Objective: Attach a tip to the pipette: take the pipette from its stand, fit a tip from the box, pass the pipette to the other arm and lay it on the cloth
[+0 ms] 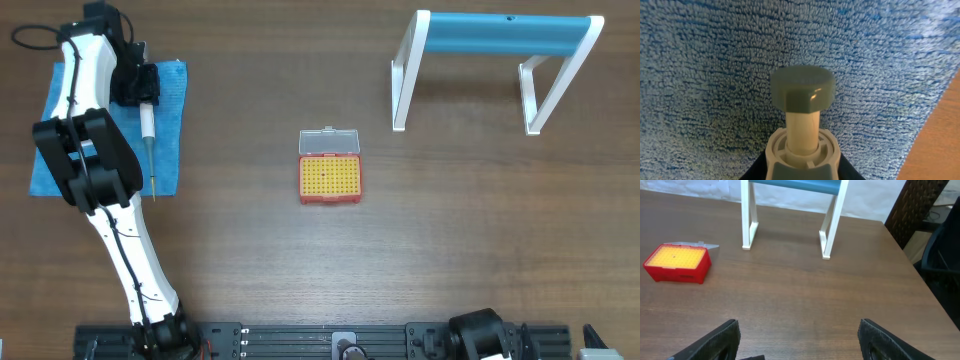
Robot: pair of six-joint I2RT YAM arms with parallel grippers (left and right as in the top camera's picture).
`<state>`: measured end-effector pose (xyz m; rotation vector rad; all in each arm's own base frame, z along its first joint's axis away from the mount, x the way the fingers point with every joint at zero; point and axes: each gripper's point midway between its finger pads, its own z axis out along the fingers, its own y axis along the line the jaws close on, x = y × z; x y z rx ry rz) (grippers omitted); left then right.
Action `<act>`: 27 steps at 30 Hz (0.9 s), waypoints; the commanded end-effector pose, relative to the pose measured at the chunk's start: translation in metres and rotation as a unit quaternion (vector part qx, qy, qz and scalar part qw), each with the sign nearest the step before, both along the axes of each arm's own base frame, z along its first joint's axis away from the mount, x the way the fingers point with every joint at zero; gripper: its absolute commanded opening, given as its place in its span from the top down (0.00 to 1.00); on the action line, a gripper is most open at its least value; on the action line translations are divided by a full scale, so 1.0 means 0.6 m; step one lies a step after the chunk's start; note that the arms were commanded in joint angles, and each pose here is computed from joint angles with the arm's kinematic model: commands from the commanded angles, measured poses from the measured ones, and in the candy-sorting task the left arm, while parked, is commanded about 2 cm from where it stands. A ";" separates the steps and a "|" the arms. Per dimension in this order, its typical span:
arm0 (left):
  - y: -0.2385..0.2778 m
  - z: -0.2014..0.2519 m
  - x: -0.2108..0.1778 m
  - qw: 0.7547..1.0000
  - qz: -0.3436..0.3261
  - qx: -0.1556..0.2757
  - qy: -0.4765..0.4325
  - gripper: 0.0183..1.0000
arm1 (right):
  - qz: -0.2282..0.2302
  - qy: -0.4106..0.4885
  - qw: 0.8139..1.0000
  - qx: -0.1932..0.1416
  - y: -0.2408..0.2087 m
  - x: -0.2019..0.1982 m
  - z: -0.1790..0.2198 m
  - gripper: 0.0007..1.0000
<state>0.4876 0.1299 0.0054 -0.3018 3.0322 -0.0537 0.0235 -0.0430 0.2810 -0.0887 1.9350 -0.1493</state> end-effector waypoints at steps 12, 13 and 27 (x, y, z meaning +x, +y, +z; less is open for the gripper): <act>0.000 0.003 0.008 1.000 -0.002 0.023 -0.001 0.68 | 0.002 0.004 1.000 -0.007 0.001 0.003 -0.002 0.23; 0.001 0.003 0.008 1.000 -0.002 0.025 0.000 0.65 | 0.002 0.004 1.000 -0.007 0.001 0.003 -0.002 0.23; -0.002 0.002 -0.015 0.999 -0.002 0.023 0.028 0.00 | 0.002 0.004 1.000 -0.007 0.001 0.003 -0.002 0.23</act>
